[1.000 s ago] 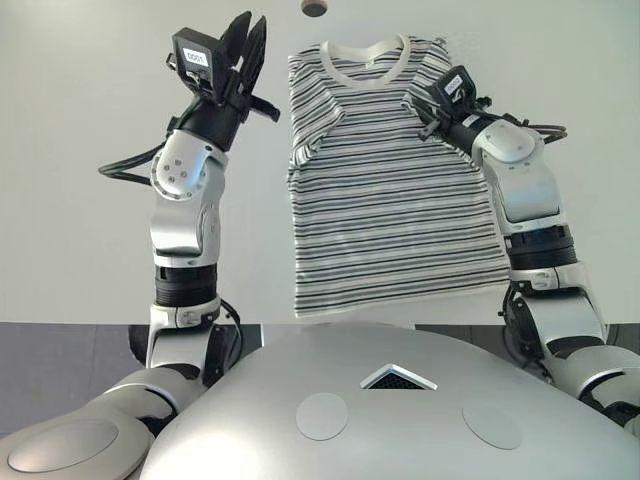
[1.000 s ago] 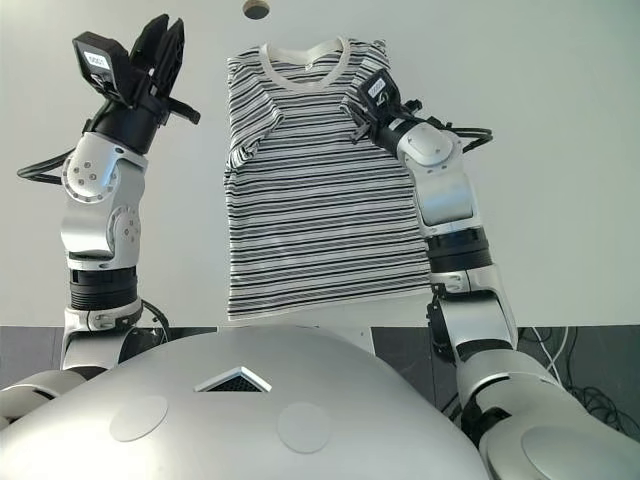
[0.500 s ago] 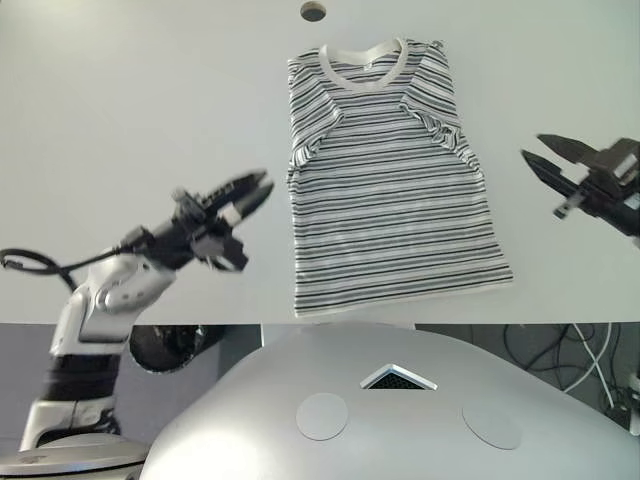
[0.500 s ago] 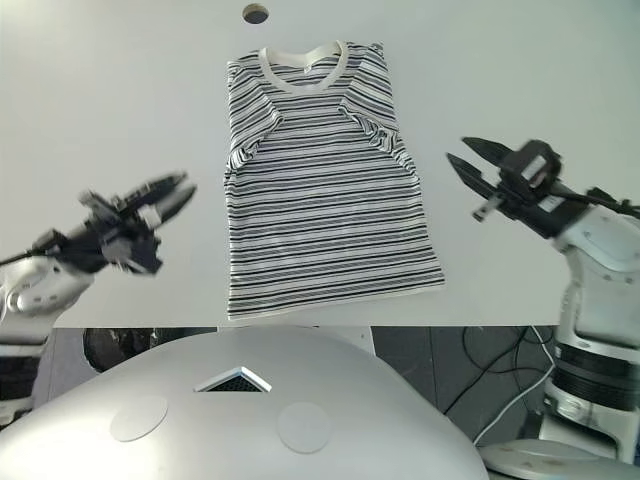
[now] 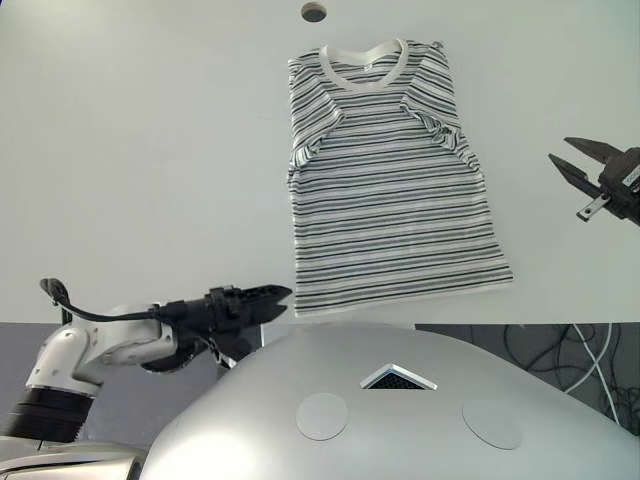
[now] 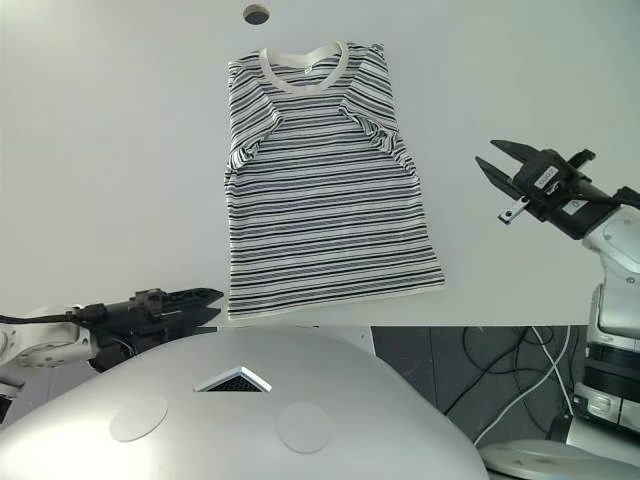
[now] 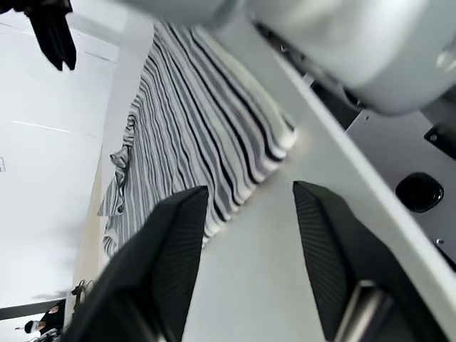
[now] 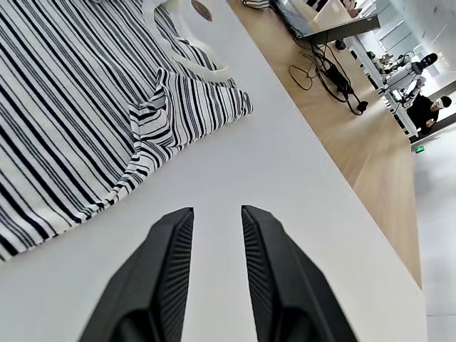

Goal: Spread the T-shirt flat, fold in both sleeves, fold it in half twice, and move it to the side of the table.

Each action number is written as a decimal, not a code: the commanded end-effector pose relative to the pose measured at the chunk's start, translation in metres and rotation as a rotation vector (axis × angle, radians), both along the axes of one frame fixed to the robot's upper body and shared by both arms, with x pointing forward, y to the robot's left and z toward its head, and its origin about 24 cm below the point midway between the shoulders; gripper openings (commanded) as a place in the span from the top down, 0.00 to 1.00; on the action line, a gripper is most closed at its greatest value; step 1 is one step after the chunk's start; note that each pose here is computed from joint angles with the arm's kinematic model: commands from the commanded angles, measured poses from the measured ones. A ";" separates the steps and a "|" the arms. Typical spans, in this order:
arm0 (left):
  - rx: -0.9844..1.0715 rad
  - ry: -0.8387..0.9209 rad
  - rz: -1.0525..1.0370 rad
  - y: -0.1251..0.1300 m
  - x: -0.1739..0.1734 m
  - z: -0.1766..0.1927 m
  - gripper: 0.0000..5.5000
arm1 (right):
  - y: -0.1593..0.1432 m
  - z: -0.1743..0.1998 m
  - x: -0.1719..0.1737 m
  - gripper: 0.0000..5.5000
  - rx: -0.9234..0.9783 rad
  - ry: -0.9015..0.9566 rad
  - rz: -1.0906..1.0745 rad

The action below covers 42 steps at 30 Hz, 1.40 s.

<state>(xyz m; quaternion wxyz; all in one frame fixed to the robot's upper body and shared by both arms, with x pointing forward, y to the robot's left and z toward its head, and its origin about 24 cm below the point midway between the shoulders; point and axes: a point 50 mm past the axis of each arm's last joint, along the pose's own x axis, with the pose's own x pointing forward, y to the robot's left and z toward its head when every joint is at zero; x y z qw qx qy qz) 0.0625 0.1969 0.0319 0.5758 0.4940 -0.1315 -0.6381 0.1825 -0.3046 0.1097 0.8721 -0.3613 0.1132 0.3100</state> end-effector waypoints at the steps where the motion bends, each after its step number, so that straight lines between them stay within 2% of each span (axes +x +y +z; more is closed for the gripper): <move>1: 0.114 0.089 -0.066 0.010 -0.012 -0.010 0.60 | 0.009 0.003 0.000 0.77 0.010 -0.012 0.025; 8: 0.115 0.028 -0.135 -0.005 0.005 -0.014 0.60 | 0.024 0.004 0.005 0.77 0.047 -0.019 0.061; 21: 0.155 -0.004 -0.162 -0.004 0.008 -0.034 0.60 | 0.029 -0.001 0.000 0.77 0.056 0.001 0.084; 25: 0.155 0.021 -0.180 -0.004 0.006 -0.038 0.73 | 0.026 -0.004 -0.003 0.77 0.039 0.017 0.090; 27: 0.161 0.031 -0.183 -0.003 0.005 -0.038 0.77 | 0.009 -0.013 -0.008 0.77 -0.057 0.085 0.036; 29: 0.161 0.038 -0.177 -0.002 0.003 -0.039 0.79 | -0.008 -0.022 -0.020 0.77 -0.237 0.154 0.089; 31: 0.154 0.041 -0.172 -0.002 0.002 -0.039 0.82 | -0.014 -0.026 -0.032 0.77 -0.331 0.198 0.168; 35: 0.162 0.051 -0.178 -0.002 0.003 -0.041 0.86 | -0.006 -0.031 -0.047 0.77 -0.346 0.232 0.274; 42: 0.174 0.049 -0.155 0.004 0.004 -0.040 0.94 | 0.002 -0.041 -0.066 0.77 -0.562 0.241 0.533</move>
